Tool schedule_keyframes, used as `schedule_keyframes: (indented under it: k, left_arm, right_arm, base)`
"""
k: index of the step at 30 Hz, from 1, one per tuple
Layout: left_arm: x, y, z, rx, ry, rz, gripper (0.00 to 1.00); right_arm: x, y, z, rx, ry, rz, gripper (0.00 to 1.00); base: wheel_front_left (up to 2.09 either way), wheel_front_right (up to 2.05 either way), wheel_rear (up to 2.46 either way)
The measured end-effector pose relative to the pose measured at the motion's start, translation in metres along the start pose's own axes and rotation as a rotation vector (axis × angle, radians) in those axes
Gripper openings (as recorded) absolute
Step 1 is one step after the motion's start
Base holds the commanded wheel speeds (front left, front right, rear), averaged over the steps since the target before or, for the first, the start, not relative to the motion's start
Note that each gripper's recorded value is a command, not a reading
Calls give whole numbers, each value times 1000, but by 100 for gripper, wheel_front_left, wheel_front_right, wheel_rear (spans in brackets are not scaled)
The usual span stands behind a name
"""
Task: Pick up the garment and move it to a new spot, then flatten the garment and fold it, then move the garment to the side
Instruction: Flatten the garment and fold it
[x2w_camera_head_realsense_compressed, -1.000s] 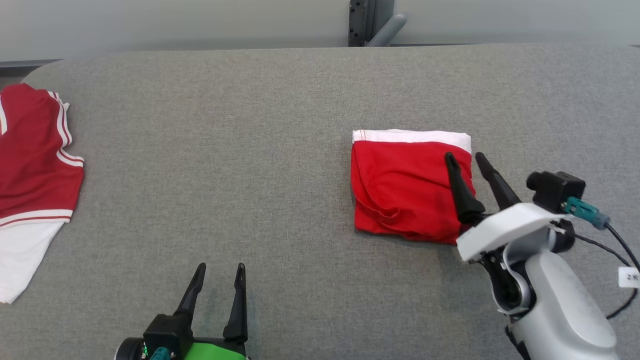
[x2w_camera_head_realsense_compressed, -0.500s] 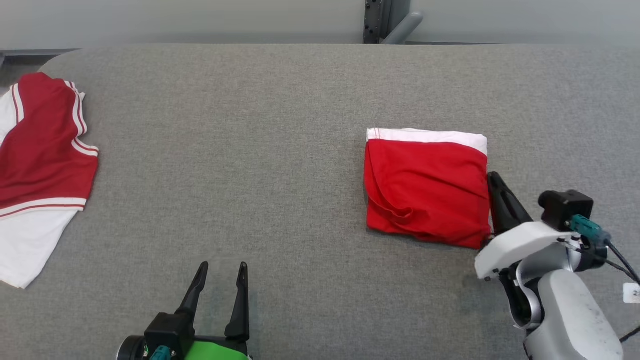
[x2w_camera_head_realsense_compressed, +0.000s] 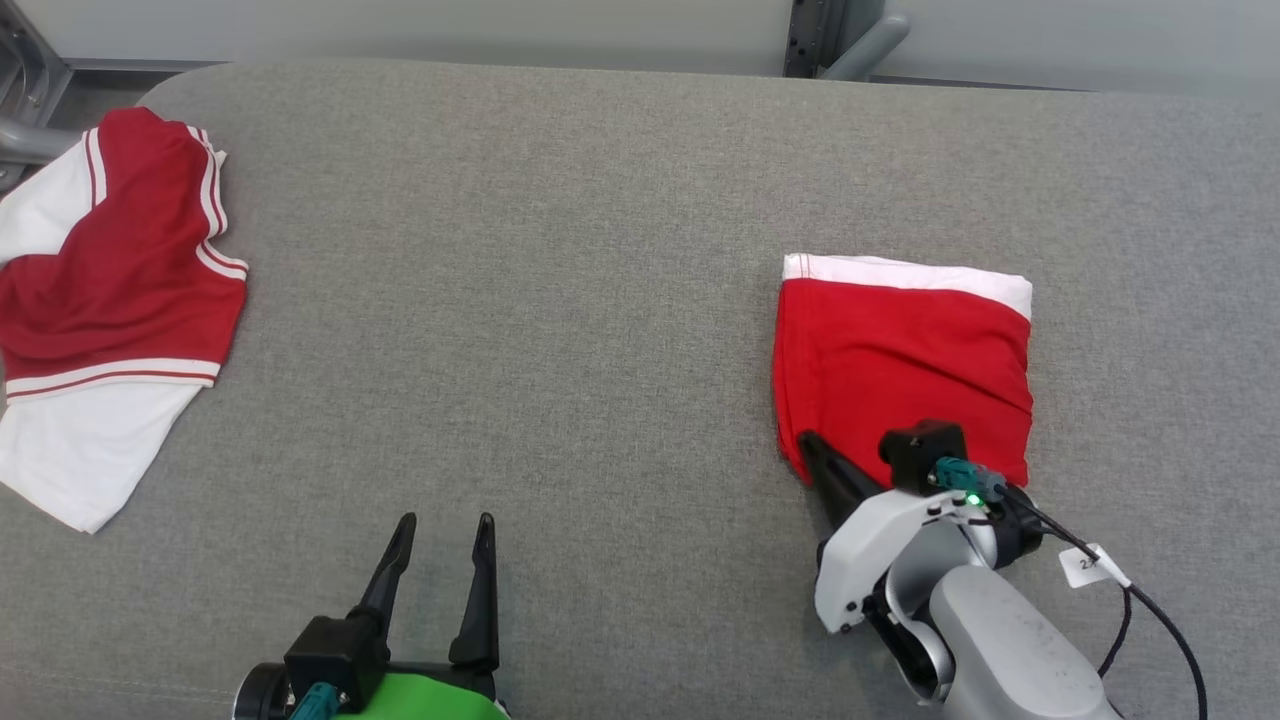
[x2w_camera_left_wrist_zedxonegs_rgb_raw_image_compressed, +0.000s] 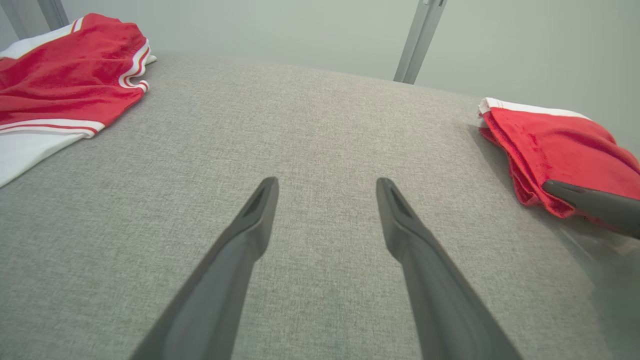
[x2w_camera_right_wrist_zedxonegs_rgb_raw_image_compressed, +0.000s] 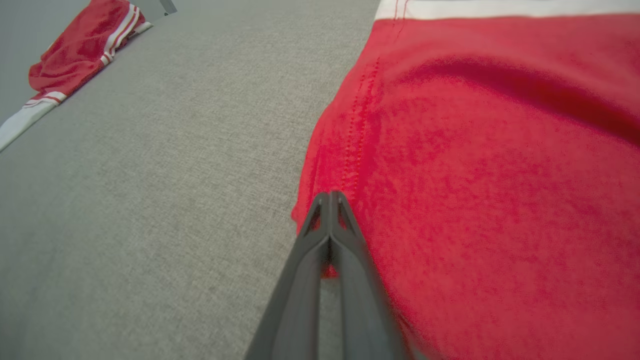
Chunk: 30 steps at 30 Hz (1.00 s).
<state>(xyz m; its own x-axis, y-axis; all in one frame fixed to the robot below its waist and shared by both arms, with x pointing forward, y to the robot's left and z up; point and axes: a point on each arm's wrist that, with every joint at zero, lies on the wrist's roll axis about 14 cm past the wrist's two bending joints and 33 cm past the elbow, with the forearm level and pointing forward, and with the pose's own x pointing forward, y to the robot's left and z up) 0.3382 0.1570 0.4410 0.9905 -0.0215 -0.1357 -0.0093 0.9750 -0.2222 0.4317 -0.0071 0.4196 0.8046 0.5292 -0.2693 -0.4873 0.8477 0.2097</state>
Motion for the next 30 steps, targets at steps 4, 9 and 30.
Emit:
schedule_keyframes:
  k: [4,9,30]
  left_arm:
    - [-2,8,5,-14,-16,29,100]
    - [-4,15,18,-23,-60,55,100]
    - [-32,31,36,34,-133,58,100]
  right_arm:
    - [1,24,-14,30,56,67,0]
    - [-3,41,-3,22,1,112,0]
    - [-157,-107,83,-196,-421,-471,100]
  base:
    - [0,0,0]
    - [0,0,0]
    - [0,0,0]
